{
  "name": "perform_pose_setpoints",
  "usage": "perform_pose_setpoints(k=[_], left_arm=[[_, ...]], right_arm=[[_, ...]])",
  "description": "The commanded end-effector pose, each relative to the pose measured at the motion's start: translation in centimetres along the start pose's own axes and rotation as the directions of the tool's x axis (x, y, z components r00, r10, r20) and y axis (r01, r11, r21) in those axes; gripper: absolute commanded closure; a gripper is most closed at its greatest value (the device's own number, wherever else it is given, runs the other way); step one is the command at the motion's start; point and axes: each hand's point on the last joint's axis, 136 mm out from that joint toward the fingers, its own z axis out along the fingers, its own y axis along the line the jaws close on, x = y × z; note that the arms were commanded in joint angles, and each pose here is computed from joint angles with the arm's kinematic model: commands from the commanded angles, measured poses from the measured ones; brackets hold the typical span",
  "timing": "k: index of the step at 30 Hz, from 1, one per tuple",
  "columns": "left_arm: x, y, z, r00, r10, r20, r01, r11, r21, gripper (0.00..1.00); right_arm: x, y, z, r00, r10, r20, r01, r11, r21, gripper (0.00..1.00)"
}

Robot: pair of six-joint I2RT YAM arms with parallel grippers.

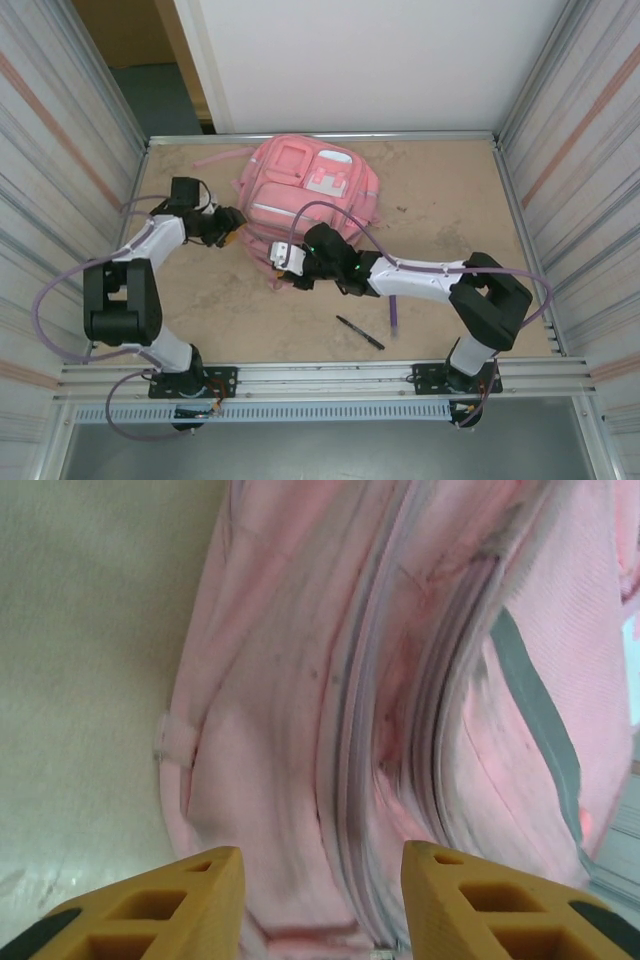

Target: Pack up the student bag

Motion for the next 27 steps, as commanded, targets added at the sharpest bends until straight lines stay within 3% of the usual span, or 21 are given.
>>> perform_pose_setpoints(k=[1, 3, 5, 9, 11, 15, 19, 24, 27], left_arm=[[-0.5, -1.2, 0.9, 0.999, 0.042, -0.017, -0.042, 0.999, 0.008, 0.57], [-0.4, -1.5, 1.5, 0.998, 0.05, -0.026, -0.05, 0.999, 0.011, 0.63], [0.1, -2.0, 2.1, 0.996, 0.075, -0.038, -0.074, 0.997, 0.027, 0.85], [2.2, -3.5, 2.0, 0.988, 0.127, -0.087, -0.122, 0.991, 0.055, 1.0], [3.7, -4.2, 1.3, 0.989, 0.117, -0.095, -0.108, 0.989, 0.099, 1.0], [5.6, -4.9, -1.0, 0.996, 0.079, -0.046, -0.071, 0.986, 0.152, 1.0], [7.2, -5.6, -2.1, 0.997, 0.071, -0.02, -0.067, 0.984, 0.167, 1.0], [9.4, -7.1, -1.9, 1.0, 0.019, -0.017, -0.014, 0.974, 0.226, 1.0], [10.3, -7.8, -1.2, 1.0, -0.004, -0.03, 0.012, 0.968, 0.252, 1.0]], right_arm=[[-1.9, 0.3, -1.3, 0.994, 0.083, 0.069, -0.086, 0.996, 0.035, 0.77], [-1.3, 0.4, -1.2, 0.989, 0.134, 0.058, -0.136, 0.99, 0.032, 0.76], [-1.0, -0.1, -1.0, 0.967, 0.247, 0.058, -0.25, 0.967, 0.053, 0.76], [0.6, -3.1, -0.6, 0.812, 0.573, 0.115, -0.584, 0.789, 0.19, 0.75], [2.1, -4.6, -0.9, 0.737, 0.66, 0.148, -0.674, 0.697, 0.246, 0.74], [5.4, -7.2, -0.9, 0.757, 0.647, 0.089, -0.641, 0.711, 0.288, 0.74], [8.5, -10.7, 0.0, 0.716, 0.697, 0.024, -0.678, 0.687, 0.262, 0.76], [8.9, -14.5, -0.4, 0.717, 0.692, 0.076, -0.678, 0.669, 0.304, 0.76], [7.2, -15.3, -1.8, 0.723, 0.68, 0.123, -0.681, 0.671, 0.292, 0.75]])
